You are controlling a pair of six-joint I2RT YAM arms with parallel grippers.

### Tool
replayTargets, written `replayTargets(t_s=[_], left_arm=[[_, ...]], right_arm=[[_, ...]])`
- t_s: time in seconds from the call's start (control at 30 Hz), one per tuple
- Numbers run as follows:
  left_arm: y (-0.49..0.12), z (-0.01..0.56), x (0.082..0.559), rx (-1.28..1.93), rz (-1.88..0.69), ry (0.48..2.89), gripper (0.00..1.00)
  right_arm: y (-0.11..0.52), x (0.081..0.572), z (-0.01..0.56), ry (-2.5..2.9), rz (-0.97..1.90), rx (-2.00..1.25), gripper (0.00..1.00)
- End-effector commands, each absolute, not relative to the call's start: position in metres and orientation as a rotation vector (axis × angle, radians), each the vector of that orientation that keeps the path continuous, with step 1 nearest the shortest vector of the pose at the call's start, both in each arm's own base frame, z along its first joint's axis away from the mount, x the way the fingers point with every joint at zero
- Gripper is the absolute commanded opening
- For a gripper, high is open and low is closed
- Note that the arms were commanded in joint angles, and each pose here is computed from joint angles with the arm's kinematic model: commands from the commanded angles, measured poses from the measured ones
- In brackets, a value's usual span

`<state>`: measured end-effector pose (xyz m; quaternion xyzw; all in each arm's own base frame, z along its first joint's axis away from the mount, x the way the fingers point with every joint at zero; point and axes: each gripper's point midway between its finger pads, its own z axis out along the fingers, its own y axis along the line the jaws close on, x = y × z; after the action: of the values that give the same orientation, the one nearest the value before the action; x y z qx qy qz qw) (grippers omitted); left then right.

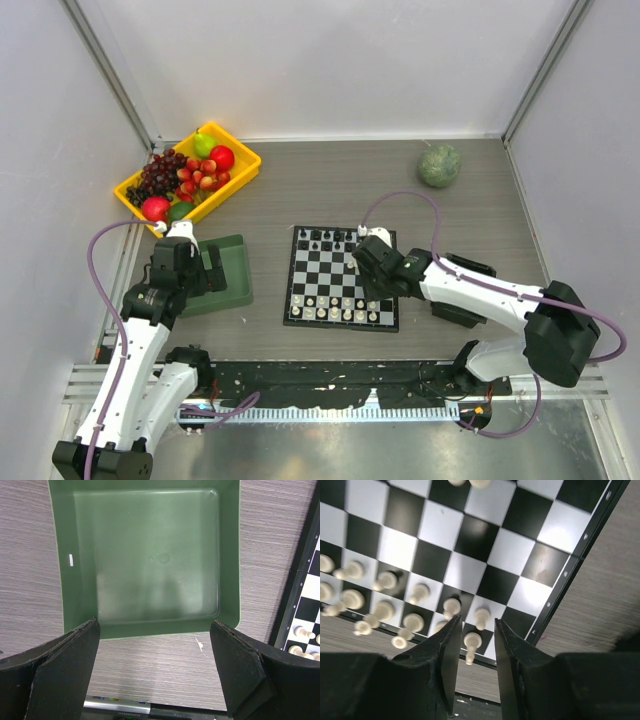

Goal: Set up the chess pieces on the board

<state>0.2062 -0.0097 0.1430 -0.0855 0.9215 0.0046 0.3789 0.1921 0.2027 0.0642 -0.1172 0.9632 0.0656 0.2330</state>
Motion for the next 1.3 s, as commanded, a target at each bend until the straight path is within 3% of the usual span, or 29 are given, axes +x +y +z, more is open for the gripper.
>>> replayTargets(t_s=[0.0, 0.53, 1.27], left_arm=[[-0.011, 0.160, 0.211, -0.212, -0.008, 2.305, 0.99], [-0.012, 0.160, 0.211, -0.211, -0.011, 2.305, 0.99], [-0.011, 0.159, 0.212, -0.215, -0.005, 2.310, 0.99]], right_arm=[[0.223, 0.223, 0.111, 2.492, 0.239, -0.281, 0.39], [0.251, 0.286, 0.102, 2.493, 0.157, -0.295, 0.41], [0.249, 0.308, 0.078, 2.535, 0.189, -0.244, 0.29]])
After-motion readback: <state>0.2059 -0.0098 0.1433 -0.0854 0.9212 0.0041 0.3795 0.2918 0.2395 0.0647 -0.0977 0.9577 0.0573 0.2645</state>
